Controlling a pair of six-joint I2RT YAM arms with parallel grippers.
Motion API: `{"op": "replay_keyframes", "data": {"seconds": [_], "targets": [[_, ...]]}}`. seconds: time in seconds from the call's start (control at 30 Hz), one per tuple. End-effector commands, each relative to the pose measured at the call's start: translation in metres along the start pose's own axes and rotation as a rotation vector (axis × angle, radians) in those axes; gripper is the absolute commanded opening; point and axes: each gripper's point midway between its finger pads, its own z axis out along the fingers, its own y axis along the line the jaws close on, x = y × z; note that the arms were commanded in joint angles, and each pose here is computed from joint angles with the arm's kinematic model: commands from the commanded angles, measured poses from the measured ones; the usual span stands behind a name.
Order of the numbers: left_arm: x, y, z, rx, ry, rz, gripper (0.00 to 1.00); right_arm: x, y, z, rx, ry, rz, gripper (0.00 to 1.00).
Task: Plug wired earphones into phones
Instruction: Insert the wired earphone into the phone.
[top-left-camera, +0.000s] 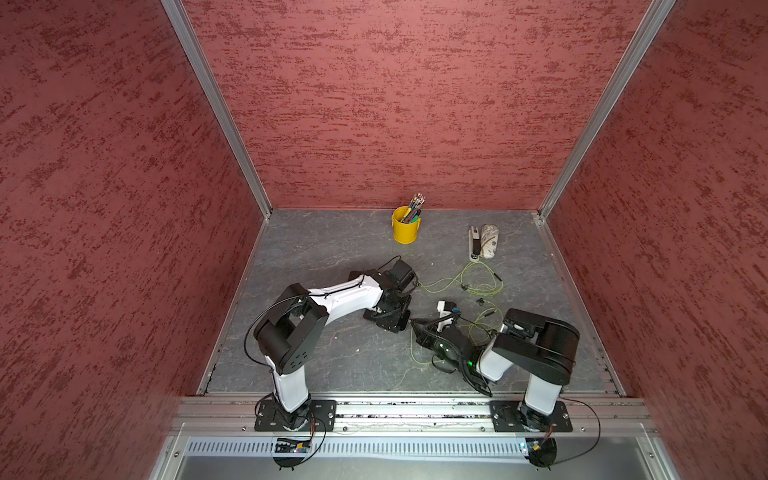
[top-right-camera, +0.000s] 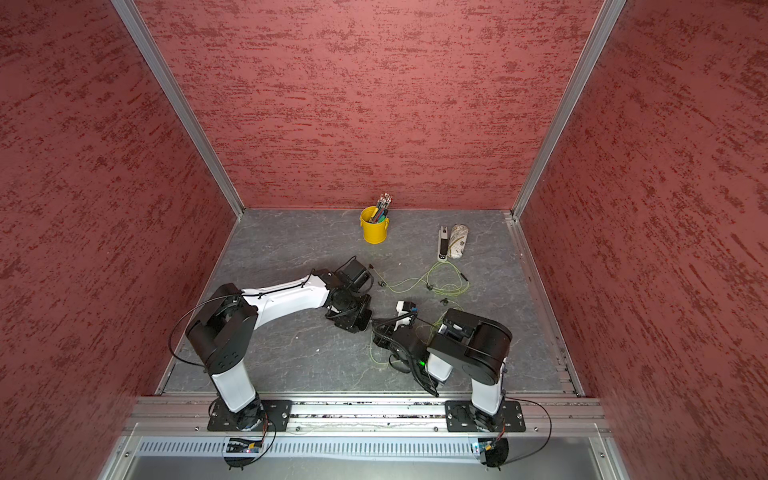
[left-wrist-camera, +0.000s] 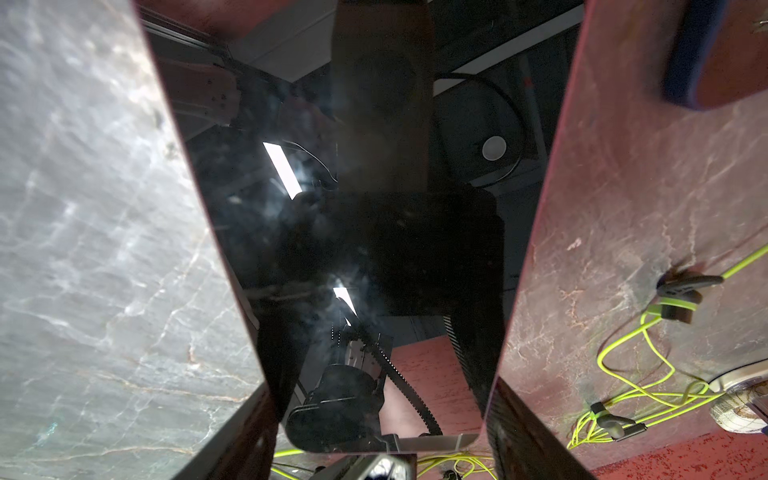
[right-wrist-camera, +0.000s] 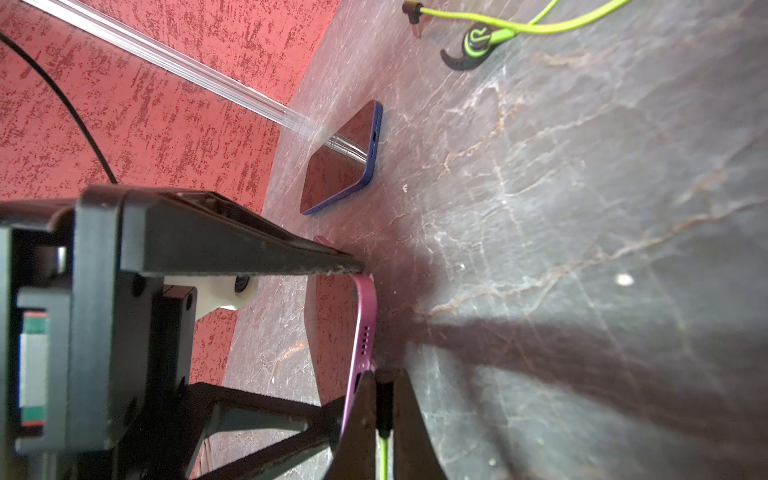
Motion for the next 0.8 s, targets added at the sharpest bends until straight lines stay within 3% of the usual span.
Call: {"op": "replay_keyframes", "data": {"seconds": [0.0,0.77], "targets": [[0.0,-0.003,-0.009,0.025,-0.013,-0.003,0.74,-0.004,0.003,-0.004,0.001,-0.029,-0.001,0.0],[0.001,-0.003,-0.007,0.025,-0.009,-0.001,0.74,0.001,0.015,-0.002,-0.029,-0.016,-0.027,0.0]]}}
